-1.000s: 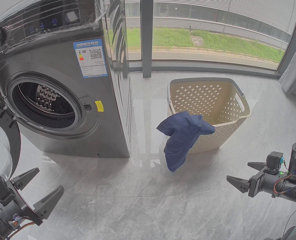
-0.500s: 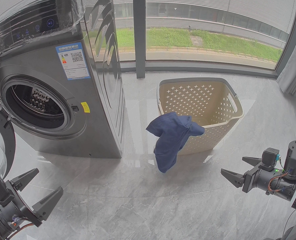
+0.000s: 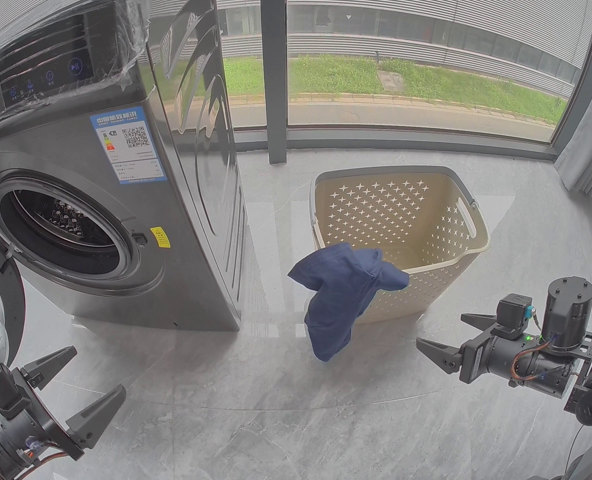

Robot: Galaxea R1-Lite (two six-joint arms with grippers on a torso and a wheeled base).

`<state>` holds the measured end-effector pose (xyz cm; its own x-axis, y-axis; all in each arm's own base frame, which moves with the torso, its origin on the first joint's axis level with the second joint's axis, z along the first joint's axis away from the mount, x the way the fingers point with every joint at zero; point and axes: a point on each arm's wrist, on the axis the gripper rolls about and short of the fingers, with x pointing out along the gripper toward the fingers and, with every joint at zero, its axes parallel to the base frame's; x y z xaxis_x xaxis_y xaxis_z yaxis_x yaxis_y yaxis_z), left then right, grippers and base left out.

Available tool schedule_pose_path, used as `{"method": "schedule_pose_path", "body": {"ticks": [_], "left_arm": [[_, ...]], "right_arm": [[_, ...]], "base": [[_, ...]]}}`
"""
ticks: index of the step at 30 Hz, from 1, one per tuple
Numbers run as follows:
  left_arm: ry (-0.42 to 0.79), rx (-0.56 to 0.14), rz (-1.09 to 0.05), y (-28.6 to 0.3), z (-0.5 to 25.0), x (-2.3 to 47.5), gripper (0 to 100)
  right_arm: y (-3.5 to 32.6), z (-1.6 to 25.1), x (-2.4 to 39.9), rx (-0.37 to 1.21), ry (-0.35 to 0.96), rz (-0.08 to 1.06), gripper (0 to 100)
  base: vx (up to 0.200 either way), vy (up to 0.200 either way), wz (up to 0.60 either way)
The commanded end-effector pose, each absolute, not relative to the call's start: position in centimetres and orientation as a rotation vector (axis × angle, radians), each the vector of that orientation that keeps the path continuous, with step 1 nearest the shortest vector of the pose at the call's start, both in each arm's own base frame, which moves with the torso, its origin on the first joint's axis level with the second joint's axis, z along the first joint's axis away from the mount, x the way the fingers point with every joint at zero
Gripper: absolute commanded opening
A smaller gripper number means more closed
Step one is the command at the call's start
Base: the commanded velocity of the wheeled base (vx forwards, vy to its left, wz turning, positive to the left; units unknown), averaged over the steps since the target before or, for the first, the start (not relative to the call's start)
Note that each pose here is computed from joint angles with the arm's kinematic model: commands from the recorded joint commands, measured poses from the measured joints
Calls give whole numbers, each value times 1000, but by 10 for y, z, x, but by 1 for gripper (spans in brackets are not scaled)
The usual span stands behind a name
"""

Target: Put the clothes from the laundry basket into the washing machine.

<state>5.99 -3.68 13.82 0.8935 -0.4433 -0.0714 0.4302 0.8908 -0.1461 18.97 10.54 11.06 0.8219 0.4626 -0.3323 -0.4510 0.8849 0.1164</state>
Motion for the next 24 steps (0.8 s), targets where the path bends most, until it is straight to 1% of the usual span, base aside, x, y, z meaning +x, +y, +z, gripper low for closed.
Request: {"method": "schedule_pose_path", "body": {"ticks": [1, 2, 4, 5, 7, 9, 11, 14, 15, 17, 21, 24], "left_arm": [[106, -121, -440, -35, 136, 58, 100], [106, -119, -424, -35, 136, 59, 100], [105, -120, -387, -33, 135, 60, 100], [107, -117, -343, -30, 133, 60, 100], [111, -112, -320, -27, 132, 58, 100], [127, -103, -285, -20, 127, 50, 100], [107, -114, -261, -14, 124, 39, 100], [64, -132, -242, -6, 118, 22, 100], [64, -132, -242, -6, 118, 22, 100], [66, -132, -229, -1, 107, 9, 100], [74, -135, -267, 2, 96, -3, 100], [49, -132, -246, 3, 91, -9, 100]], "right_arm": [[115, 108, 208, 32, 366, 481, 100], [116, 107, 212, 30, 369, 480, 100], [118, 105, 217, 27, 373, 475, 100], [120, 102, 222, 26, 382, 473, 100], [121, 99, 226, 24, 392, 469, 100], [123, 95, 229, 22, 406, 467, 100], [124, 93, 230, 23, 402, 469, 100], [125, 91, 233, 22, 382, 470, 100], [125, 91, 233, 22, 382, 470, 100], [127, 87, 237, 13, 372, 473, 100], [134, 78, 243, -8, 387, 485, 100], [137, 73, 247, -10, 391, 486, 100]], "base": [[200, 0, 0], [200, 0, 0], [0, 0, 0], [0, 0, 0], [0, 0, 0], [0, 0, 0], [0, 0, 0], [0, 0, 0], [0, 0, 0], [0, 0, 0], [0, 0, 0], [0, 0, 0]]}}
